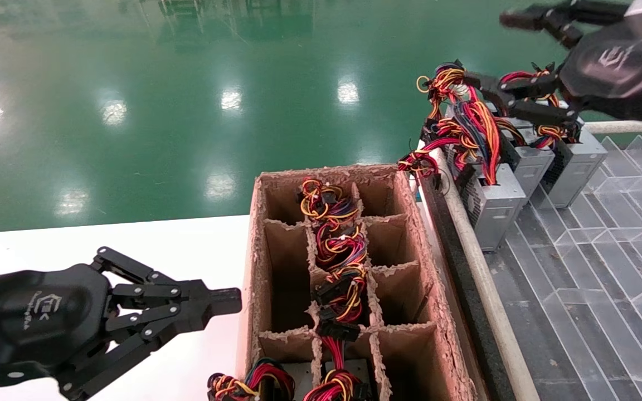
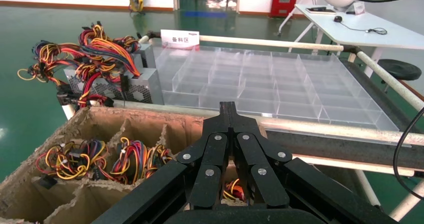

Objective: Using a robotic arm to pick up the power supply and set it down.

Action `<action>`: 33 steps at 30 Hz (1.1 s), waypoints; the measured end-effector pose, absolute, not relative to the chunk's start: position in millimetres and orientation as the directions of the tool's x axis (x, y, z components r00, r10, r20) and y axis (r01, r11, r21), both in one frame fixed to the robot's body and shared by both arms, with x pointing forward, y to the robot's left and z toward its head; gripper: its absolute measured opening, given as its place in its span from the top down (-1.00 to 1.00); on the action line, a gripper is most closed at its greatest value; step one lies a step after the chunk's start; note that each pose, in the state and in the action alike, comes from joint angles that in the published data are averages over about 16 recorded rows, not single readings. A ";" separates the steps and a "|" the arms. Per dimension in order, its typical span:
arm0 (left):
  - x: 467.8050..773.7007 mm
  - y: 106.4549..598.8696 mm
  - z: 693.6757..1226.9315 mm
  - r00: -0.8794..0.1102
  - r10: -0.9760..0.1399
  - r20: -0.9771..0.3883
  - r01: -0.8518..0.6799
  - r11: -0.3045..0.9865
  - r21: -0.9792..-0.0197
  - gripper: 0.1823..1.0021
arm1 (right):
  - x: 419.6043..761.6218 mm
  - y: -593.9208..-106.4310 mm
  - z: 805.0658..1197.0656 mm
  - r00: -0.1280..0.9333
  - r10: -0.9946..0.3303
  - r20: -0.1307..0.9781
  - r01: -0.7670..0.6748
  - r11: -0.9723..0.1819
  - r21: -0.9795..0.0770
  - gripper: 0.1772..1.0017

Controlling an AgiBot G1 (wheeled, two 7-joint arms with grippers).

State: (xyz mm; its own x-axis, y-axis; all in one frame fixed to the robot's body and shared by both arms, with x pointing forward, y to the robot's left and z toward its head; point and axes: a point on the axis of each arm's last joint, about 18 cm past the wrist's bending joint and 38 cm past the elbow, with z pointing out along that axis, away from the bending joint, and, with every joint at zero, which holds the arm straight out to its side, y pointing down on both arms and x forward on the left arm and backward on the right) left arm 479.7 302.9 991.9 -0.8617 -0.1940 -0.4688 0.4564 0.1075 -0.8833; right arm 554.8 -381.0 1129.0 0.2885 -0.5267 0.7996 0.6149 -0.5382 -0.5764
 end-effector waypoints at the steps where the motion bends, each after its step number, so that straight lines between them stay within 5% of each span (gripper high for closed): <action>1: 479.7 302.9 991.9 -0.862 -0.194 -0.469 0.456 0.107 -0.883 0.98 | 553.1 -380.1 1128.3 0.295 -0.527 0.797 0.623 -0.526 -0.579 -0.16; 16: 479.7 302.9 991.9 -0.862 -0.194 -0.469 0.456 0.107 -0.883 0.86 | 540.3 -358.1 1095.9 0.449 -0.482 0.752 0.643 -0.410 -0.647 -0.81; 33: 479.7 302.9 991.9 -0.862 -0.194 -0.469 0.456 0.107 -0.883 0.14 | 521.6 -333.0 1052.9 0.633 -0.390 0.669 0.604 -0.291 -0.742 -1.00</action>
State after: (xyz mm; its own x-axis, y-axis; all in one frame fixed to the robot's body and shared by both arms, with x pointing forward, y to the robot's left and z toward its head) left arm 479.7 302.9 991.9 -0.8617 -0.1940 -0.4688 0.4564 0.1075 -0.8833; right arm 521.6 -333.0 1052.9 0.6331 -0.3901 0.6686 0.6040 -0.2913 -0.7418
